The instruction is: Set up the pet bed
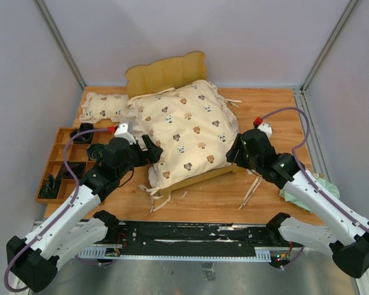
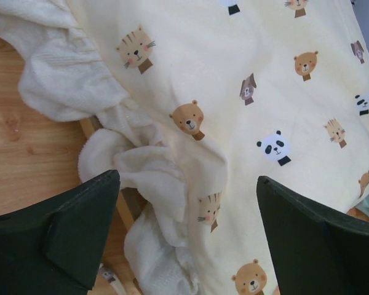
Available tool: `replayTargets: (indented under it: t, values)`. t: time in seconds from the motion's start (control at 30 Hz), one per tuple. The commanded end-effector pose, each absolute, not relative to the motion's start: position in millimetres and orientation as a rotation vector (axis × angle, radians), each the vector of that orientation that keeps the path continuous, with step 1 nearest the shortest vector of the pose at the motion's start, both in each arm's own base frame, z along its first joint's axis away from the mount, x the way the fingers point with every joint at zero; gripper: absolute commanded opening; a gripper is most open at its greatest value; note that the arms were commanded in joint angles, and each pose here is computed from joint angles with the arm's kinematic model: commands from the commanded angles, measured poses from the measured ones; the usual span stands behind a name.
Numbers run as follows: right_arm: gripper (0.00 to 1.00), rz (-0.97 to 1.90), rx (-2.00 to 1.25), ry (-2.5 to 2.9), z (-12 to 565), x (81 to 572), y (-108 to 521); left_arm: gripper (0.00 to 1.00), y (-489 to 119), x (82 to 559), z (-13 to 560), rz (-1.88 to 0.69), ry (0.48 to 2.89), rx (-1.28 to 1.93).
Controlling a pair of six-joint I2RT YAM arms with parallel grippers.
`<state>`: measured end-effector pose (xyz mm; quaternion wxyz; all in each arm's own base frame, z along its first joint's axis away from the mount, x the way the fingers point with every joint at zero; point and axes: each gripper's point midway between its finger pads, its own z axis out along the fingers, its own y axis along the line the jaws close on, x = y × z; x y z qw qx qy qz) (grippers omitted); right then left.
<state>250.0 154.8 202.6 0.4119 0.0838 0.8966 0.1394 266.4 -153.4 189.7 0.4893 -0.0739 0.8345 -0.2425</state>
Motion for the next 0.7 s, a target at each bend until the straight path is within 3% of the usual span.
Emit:
replayTargets:
  t: [0.0, 0.27, 0.67]
  values:
    - [0.57, 0.539, 0.670, 2.353, 162, 217, 164, 0.97, -136, 262, 209, -0.502, 1.992, -0.164]
    - [0.54, 0.749, 0.797, 2.306, 119, 218, 192, 0.94, -144, 251, 205, -0.581, 1.997, -0.130]
    - [0.54, 0.854, 0.730, 2.280, 130, 238, 221, 0.93, -160, 247, 183, -0.659, 2.050, -0.081]
